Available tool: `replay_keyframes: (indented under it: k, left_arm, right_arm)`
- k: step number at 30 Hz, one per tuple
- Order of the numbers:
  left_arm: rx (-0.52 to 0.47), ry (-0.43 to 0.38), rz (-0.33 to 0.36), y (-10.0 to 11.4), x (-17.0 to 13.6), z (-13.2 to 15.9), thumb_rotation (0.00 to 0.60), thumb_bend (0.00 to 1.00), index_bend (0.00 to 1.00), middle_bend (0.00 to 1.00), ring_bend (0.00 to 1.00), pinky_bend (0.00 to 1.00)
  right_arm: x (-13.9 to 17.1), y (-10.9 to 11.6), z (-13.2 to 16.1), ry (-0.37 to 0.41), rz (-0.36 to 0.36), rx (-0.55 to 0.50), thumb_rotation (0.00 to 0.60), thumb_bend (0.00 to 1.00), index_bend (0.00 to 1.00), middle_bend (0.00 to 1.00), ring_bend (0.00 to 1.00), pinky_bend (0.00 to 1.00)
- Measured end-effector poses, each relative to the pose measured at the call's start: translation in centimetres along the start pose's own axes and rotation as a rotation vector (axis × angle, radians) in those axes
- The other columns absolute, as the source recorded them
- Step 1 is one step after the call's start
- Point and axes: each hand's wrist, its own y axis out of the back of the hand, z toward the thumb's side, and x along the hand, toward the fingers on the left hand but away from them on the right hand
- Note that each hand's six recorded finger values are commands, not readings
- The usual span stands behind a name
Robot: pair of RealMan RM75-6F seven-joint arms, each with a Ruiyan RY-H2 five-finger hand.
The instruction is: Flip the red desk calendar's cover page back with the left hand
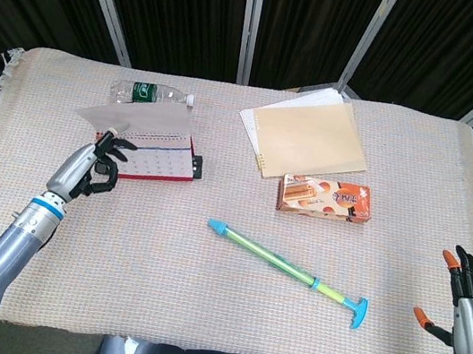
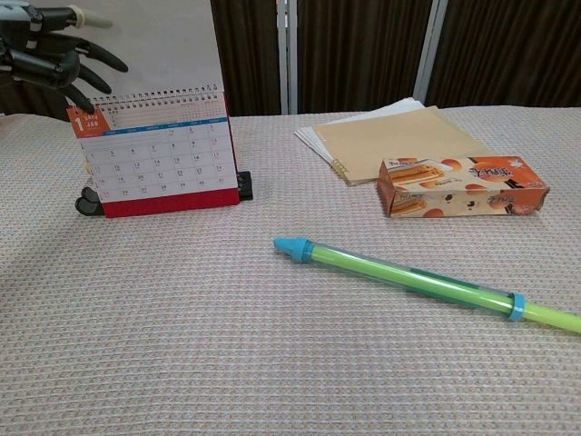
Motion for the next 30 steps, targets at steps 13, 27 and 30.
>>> replay_keyframes:
  k: [13, 27, 30]
  left_arm:
    - [0.47, 0.119, 0.169, 3.7, 7.0, 2.2, 0.6, 0.34, 0.0, 0.0, 0.0, 0.0]
    - [0.517, 0.196, 0.048, 2.0, 7.8, 1.5, 0.6, 0.34, 0.0, 0.0, 0.0, 0.0]
    - [0.515, 0.16, 0.056, 2.1, 6.8, 1.9, 0.6, 0.34, 0.0, 0.0, 0.0, 0.0]
  right_arm:
    - [-0.2, 0.5, -0.5, -0.002, -0.028, -0.025, 0.6, 0.07, 0.09, 0.0, 0.0, 0.0]
    - [0.6, 1.3, -0.5, 0.012, -0.056, -0.033, 0.6, 0.07, 0.09, 0.0, 0.0, 0.0]
    - [0.7, 1.4, -0.5, 0.011, -0.055, -0.027, 0.6, 0.07, 0.09, 0.0, 0.0, 0.0]
